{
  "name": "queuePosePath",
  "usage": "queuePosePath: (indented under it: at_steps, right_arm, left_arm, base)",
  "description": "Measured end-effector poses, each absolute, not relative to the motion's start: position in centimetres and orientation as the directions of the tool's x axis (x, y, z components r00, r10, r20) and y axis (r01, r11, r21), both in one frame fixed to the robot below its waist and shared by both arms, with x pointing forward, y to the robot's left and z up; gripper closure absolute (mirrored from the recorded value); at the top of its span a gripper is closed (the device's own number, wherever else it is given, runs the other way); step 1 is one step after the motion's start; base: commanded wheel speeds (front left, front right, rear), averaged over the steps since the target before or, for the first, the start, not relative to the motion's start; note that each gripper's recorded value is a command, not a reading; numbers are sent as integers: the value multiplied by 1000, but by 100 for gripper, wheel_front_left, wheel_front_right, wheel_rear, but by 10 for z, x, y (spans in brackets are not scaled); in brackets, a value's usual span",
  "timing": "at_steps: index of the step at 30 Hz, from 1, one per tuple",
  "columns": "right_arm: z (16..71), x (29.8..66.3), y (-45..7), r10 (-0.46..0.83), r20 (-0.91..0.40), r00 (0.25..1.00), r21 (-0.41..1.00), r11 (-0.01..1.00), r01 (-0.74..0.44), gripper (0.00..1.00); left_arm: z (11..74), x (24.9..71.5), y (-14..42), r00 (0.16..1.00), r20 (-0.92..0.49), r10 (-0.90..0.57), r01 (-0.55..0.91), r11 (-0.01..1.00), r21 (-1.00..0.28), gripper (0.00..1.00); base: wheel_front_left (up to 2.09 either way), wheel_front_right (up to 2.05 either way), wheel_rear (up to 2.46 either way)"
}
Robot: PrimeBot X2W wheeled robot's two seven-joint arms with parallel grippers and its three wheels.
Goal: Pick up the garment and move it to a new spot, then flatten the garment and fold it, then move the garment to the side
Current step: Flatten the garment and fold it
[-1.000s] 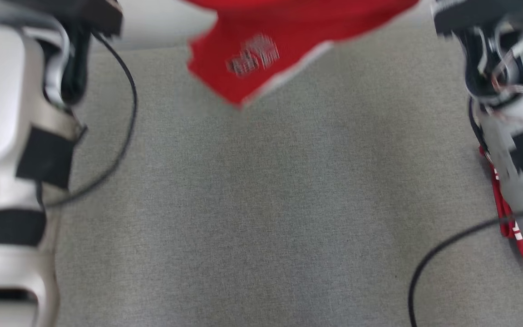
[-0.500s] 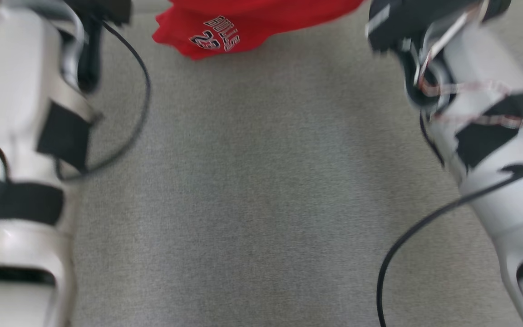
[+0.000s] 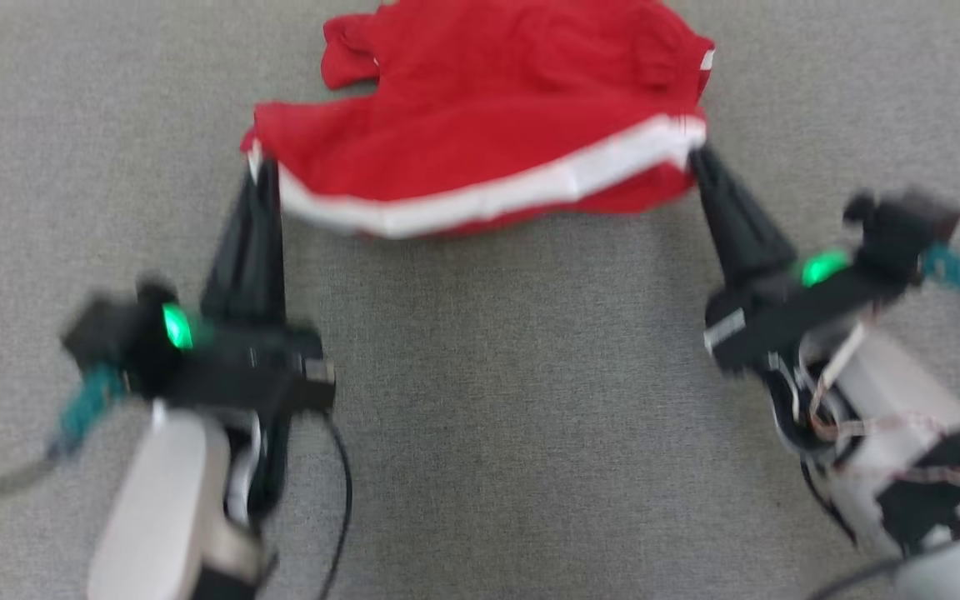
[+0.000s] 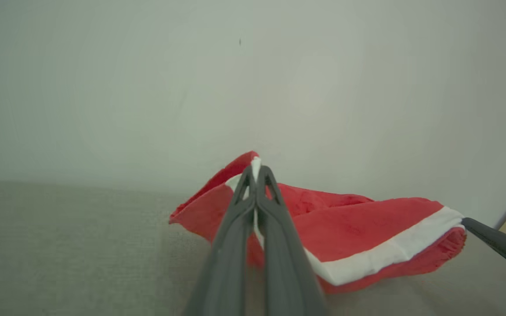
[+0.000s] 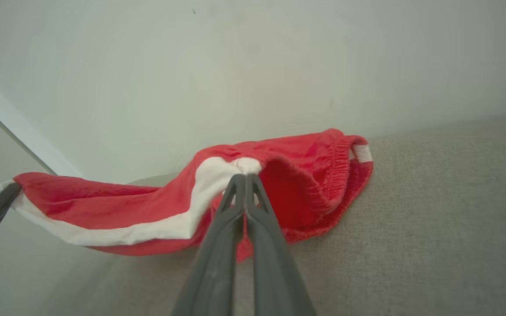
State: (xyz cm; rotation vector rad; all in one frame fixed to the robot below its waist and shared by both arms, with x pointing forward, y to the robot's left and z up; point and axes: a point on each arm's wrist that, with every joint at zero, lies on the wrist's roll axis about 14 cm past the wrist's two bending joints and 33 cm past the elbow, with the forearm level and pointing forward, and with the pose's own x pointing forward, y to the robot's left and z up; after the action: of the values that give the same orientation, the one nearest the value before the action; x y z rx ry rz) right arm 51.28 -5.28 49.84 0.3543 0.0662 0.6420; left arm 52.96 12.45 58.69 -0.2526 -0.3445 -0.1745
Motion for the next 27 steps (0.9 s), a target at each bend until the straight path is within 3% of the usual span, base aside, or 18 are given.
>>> queuePosePath:
  at_steps: [16,27]
  right_arm:
    - [441,388,-85,621,-181,763,427,748,-507,100]
    - [431,339,-98,598,-257,759,454,768,-452,100]
  left_arm:
    - [535,412,148,996,88,-27,55,941,-335,100]
    - [509,346,138,991,-118,-64,8,906,-423,100]
  base:
    - [0,0,0]
    - [0,0,0]
